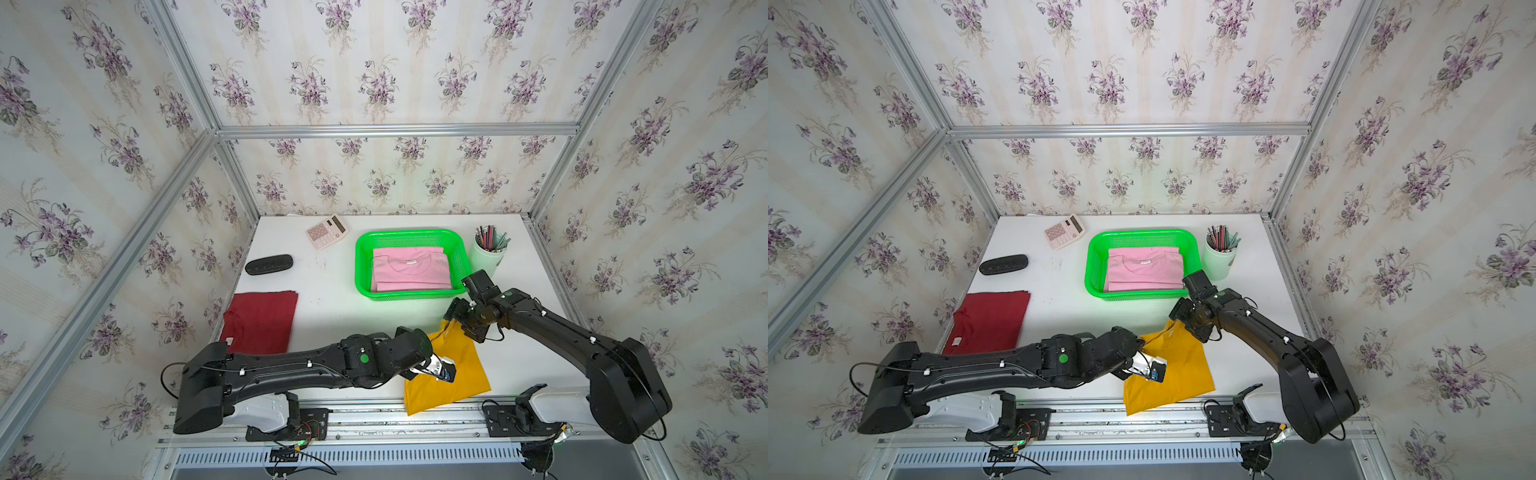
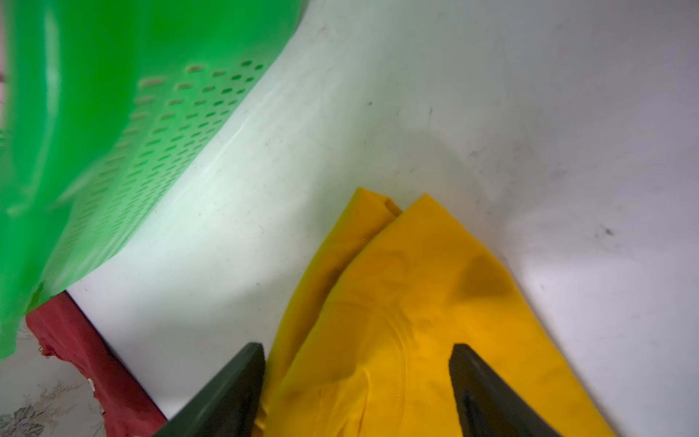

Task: Put the folded t-shirts into the basket
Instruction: Pick up the T-shirt from the center of the board, then place the T-shirt in the bin.

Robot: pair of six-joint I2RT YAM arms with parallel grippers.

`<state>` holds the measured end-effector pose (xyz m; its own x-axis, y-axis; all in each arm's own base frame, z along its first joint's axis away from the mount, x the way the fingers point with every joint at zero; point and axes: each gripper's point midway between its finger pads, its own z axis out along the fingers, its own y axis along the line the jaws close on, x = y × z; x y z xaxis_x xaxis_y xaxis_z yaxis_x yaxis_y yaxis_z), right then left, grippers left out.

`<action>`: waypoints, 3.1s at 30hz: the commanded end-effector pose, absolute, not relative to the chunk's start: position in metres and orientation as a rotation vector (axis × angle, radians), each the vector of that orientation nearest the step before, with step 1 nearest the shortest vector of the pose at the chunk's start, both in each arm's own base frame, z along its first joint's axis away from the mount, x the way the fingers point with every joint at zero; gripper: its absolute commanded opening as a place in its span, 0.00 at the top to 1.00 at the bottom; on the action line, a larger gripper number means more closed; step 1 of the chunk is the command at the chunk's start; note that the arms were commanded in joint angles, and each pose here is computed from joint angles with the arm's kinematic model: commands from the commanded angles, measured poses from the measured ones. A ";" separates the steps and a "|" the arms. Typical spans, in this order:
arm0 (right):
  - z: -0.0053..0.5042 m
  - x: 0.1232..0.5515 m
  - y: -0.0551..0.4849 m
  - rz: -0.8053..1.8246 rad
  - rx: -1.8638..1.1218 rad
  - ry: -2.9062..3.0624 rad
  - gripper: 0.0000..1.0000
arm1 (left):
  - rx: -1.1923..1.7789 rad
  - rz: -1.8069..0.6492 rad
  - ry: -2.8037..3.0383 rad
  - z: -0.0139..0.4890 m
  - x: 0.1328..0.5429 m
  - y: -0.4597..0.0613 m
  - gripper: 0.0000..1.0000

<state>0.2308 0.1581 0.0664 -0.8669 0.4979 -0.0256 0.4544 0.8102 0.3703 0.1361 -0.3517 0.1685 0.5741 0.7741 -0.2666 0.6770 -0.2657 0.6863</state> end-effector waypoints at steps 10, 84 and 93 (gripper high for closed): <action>0.070 0.231 0.169 0.602 0.739 2.906 0.08 | 2.013 0.009 0.893 0.218 0.105 -0.374 1.00; 0.224 0.419 0.181 0.698 1.047 2.272 1.00 | 1.418 -0.214 1.939 0.226 0.340 -0.271 1.00; 0.183 0.434 0.189 0.669 1.151 2.317 1.00 | 1.442 -0.274 2.105 0.193 0.371 -0.263 1.00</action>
<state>0.4251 0.1927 0.1856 -0.5814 0.7928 -0.1828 0.5737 0.5588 0.5988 0.3727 -0.2755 0.2080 -0.1937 0.7703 -0.6075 0.9019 0.3836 0.1988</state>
